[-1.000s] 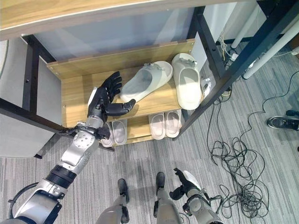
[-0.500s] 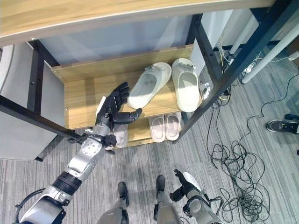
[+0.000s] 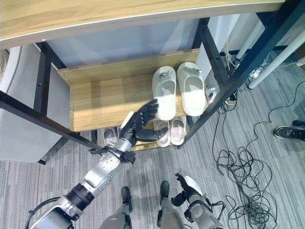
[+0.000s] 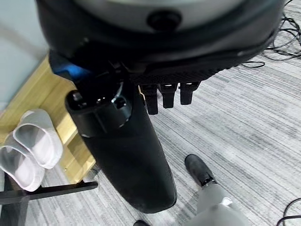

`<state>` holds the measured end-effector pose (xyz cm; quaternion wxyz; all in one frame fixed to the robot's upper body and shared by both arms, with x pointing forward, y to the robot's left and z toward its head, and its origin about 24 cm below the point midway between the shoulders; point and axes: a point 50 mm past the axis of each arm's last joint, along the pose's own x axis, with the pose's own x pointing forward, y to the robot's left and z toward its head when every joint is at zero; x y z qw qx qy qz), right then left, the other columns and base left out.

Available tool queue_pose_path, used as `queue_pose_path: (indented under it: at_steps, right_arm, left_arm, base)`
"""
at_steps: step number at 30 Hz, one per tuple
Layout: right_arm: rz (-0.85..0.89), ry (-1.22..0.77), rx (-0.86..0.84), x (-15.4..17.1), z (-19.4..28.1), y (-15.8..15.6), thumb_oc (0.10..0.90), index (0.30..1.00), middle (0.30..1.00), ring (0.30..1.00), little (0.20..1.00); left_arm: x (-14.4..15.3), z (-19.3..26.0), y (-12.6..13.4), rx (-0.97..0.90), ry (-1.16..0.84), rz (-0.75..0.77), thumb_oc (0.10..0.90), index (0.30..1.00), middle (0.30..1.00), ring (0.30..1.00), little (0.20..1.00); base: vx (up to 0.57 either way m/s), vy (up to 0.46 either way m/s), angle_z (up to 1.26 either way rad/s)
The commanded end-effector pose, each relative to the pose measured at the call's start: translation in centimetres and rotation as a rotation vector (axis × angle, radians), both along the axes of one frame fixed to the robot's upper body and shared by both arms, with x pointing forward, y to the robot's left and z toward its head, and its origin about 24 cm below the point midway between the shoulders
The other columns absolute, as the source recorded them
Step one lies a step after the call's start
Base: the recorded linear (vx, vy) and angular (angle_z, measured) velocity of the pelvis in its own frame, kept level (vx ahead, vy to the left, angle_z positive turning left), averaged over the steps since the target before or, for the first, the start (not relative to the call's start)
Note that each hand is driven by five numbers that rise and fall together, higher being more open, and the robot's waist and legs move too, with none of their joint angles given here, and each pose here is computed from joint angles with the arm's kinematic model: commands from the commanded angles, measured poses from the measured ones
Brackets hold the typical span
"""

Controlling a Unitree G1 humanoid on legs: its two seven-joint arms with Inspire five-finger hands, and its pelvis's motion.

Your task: Arrange the slippers neatly on the shoe rack.

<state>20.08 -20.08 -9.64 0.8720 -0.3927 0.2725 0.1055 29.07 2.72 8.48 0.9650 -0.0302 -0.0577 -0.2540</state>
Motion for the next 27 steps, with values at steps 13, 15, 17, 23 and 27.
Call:
queue_pose_path:
  at_steps: [13,15,17,23,27]
  right_arm:
    - [-0.011,-0.024,-0.048,-0.9,0.3,-1.8,0.800,0.900,0.900,0.900,0.900]
    - [-0.022,-0.013,-0.044,-1.2,0.0,-1.9,0.800,0.900,0.900,0.900,0.900]
    - [-0.023,0.003,-0.042,-1.6,-0.2,-1.9,0.800,0.900,0.900,0.900,0.900]
    - [-0.014,0.008,-0.025,-1.6,-0.3,-1.7,0.800,0.900,0.900,0.900,0.900]
    - [0.009,0.007,-0.016,-1.5,-0.1,-1.5,0.800,0.900,0.900,0.900,0.900]
  left_arm:
    - [2.0,6.7,-2.7,-0.069,-0.244,-0.077,0.800,0.900,0.900,0.900,0.900]
    - [2.4,6.5,-1.6,-0.048,-0.249,-0.044,0.800,0.900,0.900,0.900,0.900]
    - [2.6,6.5,-1.1,-0.023,-0.265,-0.027,0.800,0.900,0.900,0.900,0.900]
    - [3.1,7.0,0.4,0.083,-0.341,-0.016,0.800,0.900,0.900,0.900,0.900]
    - [3.8,7.7,1.9,0.230,-0.432,0.009,0.800,0.900,0.900,0.900,0.900]
  base:
    - [0.00,0.010,-0.06]
    - [0.01,0.003,-0.02]
    - [0.00,0.000,0.00]
    - [0.00,-0.001,0.01]
    - [0.00,0.000,0.00]
